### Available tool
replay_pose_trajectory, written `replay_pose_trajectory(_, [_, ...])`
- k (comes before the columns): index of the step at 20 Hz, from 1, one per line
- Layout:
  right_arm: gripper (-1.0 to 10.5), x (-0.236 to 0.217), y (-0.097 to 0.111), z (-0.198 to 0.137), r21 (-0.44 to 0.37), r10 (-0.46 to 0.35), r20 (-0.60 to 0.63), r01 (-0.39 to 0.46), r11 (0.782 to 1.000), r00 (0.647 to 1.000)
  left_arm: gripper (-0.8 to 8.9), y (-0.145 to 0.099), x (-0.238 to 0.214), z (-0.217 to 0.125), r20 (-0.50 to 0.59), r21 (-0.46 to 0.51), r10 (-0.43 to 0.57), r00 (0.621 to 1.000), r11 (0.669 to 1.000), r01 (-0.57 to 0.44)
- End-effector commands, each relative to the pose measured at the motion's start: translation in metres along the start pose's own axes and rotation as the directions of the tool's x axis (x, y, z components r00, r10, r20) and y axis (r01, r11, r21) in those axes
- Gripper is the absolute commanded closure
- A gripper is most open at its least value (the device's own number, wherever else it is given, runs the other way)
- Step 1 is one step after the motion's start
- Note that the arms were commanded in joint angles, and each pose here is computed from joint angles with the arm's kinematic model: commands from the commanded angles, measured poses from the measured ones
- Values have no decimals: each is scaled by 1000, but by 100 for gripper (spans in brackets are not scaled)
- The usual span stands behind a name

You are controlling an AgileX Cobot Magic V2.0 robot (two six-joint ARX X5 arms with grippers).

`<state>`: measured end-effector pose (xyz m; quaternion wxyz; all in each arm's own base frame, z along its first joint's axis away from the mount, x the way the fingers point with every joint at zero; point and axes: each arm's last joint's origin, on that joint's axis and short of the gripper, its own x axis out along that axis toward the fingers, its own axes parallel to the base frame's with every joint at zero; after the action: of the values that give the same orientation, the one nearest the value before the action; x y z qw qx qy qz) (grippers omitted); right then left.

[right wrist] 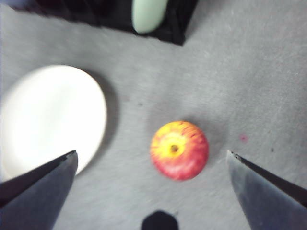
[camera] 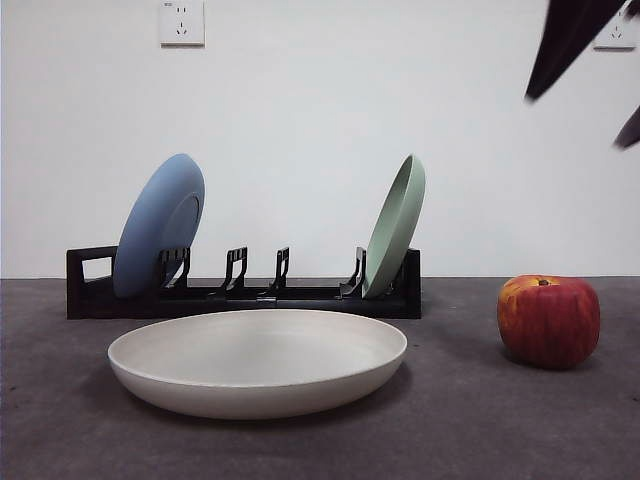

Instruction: Take the yellow plate from the plate rack,put the plate on the table,take the apple from the table,put the apple in the plate

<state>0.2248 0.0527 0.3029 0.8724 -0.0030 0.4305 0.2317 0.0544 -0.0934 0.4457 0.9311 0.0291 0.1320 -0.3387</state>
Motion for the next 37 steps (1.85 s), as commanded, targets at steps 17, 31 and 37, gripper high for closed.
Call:
replay_pose_trajectory(17, [402,139,-10,-11,-57,-142,-359,130,990,922,821,10,-16,-13,-68,-27,16,998,999,-17])
replay_pose_trajectory(31, [959,133,-4,-4,-46,-139,-334,132,990,932,821,10,-16,-15,-88,-16,20,996,1000,-21])
replay_pose_trajectory(37, [959,83,39,59,-96,-65,-76,57,994,995,821,10,-16,-15,-88,-16,20,996,1000,-21])
